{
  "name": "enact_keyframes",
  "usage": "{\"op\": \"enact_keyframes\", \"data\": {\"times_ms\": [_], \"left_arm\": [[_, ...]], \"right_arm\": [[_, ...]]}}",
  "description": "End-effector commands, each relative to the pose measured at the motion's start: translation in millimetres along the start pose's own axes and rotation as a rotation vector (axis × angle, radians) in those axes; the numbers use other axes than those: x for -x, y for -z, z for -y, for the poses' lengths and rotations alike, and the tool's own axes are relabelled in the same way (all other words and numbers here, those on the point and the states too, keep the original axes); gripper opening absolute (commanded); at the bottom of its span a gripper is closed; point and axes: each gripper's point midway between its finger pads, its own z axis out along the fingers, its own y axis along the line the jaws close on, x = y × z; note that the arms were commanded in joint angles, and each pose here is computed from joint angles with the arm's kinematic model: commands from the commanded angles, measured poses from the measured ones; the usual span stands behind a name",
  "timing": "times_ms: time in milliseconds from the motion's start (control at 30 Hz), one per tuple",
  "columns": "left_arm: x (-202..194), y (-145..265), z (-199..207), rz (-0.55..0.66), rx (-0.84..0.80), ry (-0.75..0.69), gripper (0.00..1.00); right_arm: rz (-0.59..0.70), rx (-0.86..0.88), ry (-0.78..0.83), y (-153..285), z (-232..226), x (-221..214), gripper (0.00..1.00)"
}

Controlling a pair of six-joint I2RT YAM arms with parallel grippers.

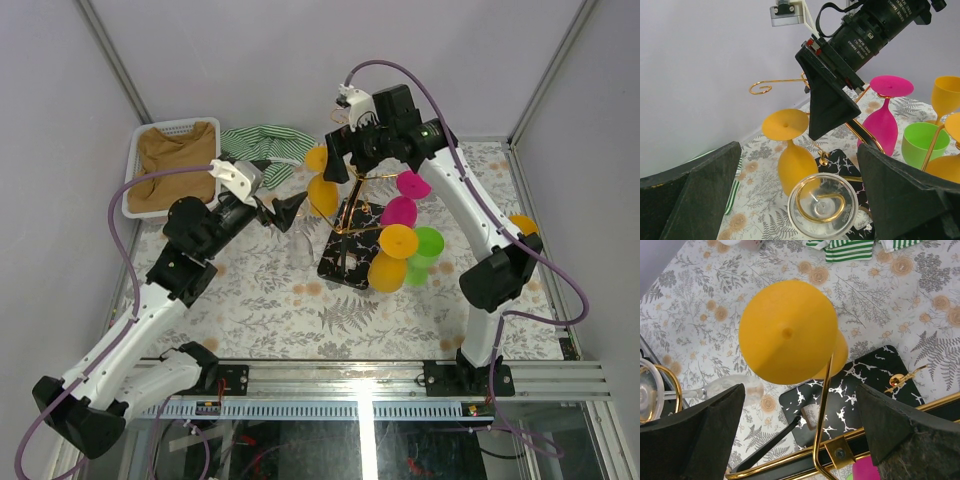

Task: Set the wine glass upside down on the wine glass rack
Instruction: Move the wine rack to the center of the board.

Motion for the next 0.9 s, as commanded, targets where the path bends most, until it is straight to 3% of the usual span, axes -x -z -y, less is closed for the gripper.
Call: {"op": "enact_keyframes", "data": {"times_ms": [0, 367, 867], "left_arm": [[27.0, -2.7, -10.0, 0.072, 0.035, -0.038, 1.00], [20.1, -11.1, -10.1, 0.056, 0.027, -0.033, 1.00], [16.0, -42.9, -13.8, 0.023, 0.016, 0.030, 1.00]], "right_arm": [[-0.042, -0.071, -0.049, 12.1, 13.9, -6.1, 1.00], [0.055, -0.084, -0.061, 43.9, 24.2, 19.8, 0.99], [0.328, -0.236, -0.173, 130.7, 75.3, 44.0, 0.99]]}}
